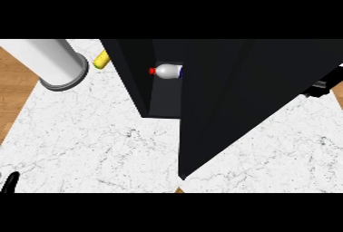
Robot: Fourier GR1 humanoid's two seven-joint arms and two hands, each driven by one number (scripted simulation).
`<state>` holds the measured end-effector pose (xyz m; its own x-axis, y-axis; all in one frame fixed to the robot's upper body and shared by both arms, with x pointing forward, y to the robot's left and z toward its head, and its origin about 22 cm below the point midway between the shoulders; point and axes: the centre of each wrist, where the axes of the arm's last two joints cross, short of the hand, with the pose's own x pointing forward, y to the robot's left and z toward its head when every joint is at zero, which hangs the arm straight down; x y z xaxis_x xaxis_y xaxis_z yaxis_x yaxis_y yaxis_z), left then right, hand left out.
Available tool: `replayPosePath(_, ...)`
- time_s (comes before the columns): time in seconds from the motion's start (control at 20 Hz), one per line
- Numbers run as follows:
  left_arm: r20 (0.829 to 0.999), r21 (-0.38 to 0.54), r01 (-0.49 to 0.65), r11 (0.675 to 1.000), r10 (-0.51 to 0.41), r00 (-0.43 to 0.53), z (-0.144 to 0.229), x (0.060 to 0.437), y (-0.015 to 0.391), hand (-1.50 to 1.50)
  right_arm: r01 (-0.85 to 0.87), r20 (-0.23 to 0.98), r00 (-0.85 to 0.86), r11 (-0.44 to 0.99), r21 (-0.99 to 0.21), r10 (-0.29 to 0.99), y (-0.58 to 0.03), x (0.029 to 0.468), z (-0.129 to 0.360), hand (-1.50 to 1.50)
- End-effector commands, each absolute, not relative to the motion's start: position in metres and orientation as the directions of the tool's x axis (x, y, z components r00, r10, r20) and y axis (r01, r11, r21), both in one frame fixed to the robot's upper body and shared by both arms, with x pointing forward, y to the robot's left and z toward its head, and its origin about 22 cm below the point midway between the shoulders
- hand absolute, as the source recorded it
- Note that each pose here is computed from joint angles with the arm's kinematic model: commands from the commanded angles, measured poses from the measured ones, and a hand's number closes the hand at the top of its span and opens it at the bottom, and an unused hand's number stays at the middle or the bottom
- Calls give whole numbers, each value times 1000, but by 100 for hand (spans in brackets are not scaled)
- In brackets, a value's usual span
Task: Pick up the bottled water, place it into the cabinet and close the cabinet
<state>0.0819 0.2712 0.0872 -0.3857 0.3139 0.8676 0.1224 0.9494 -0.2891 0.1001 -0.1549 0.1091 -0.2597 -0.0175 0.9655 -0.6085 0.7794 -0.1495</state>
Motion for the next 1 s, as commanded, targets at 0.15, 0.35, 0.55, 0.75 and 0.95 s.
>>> replayPosePath(0.15, 857, -298, 136, 945, 327, -397, 97, 68, 295, -150, -713, 981, -129, 701, 12, -148, -98, 108, 116, 150)
replayPosePath(0.35, 856, -292, 127, 948, 319, -407, 94, 57, 318, -150, -703, 981, -122, 710, 23, -153, -89, 130, 126, 150)
replayPosePath(0.55, 845, -321, 125, 939, 343, -410, 92, 45, 324, -150, -686, 981, -120, 727, 27, -150, -75, 163, 136, 150)
replayPosePath(0.75, 853, -308, 130, 943, 334, -402, 101, 41, 334, -150, -680, 984, -84, 731, 59, -158, -69, 199, 152, 150)
replayPosePath(0.95, 839, -317, 139, 938, 345, -421, 110, 35, 351, -150, -640, 976, -64, 759, 120, -208, -69, 229, 155, 150)
